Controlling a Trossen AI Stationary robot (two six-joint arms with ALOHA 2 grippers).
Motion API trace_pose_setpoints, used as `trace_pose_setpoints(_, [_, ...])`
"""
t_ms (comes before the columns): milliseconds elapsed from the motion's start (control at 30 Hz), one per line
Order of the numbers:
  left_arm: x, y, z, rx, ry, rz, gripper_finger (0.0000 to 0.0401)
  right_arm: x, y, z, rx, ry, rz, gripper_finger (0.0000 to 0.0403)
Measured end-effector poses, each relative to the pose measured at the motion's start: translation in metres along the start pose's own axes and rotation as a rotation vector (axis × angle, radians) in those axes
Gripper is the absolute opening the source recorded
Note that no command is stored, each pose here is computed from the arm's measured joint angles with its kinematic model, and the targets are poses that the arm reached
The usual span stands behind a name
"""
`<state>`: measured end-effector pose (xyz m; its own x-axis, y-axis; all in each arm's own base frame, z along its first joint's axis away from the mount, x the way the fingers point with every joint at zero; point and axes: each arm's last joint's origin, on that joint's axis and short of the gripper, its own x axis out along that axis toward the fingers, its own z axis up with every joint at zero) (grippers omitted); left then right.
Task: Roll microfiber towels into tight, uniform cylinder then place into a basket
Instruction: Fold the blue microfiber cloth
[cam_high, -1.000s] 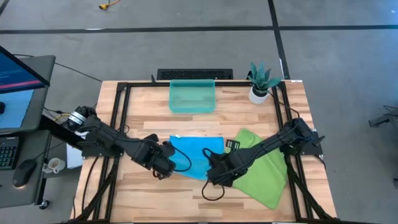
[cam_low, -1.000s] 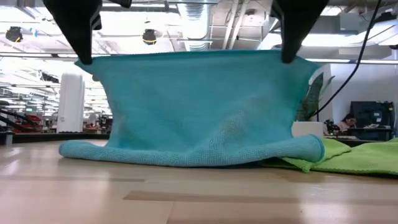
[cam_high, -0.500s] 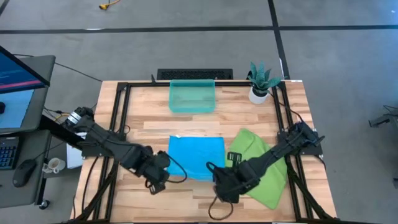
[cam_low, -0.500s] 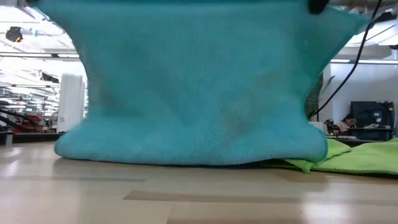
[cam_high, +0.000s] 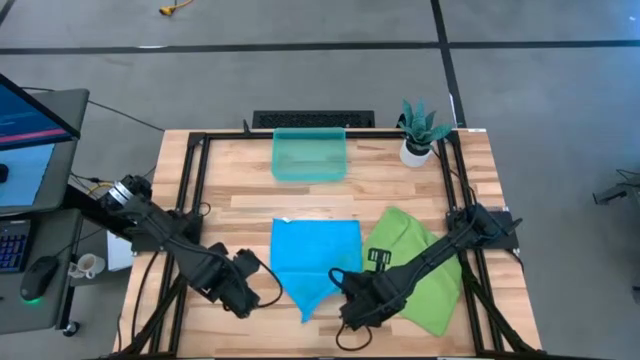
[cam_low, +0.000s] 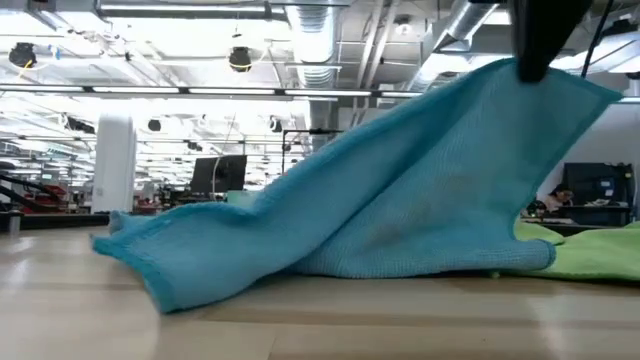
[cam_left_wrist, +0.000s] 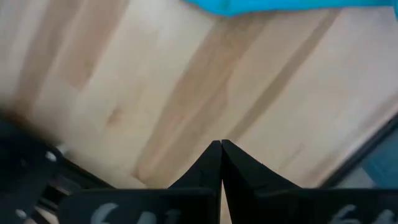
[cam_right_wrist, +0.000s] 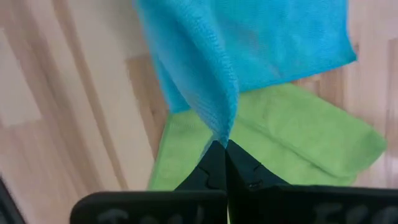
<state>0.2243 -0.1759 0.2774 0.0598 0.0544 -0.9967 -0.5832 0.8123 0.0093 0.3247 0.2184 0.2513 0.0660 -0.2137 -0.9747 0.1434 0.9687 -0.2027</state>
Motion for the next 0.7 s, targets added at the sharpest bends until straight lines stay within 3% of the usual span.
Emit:
trace_pose_setpoints(233, [0.002, 0.001, 0.013, 0.153, -0.211, 0.078, 0.0, -0.002, -0.003, 0.002, 0.01, -0.016, 0.0, 0.0006])
trace_pose_setpoints(467, [0.005, -0.013, 0.012, 0.247, -0.318, 0.04, 0.0003, -0.002, -0.003, 0.003, 0.011, -0.022, -0.006, 0.0006])
trace_pose_setpoints(700, [0.026, -0.033, 0.012, 0.32, -0.343, 0.06, 0.0063, -0.002, -0.003, 0.004, 0.013, -0.03, -0.002, 0.0006])
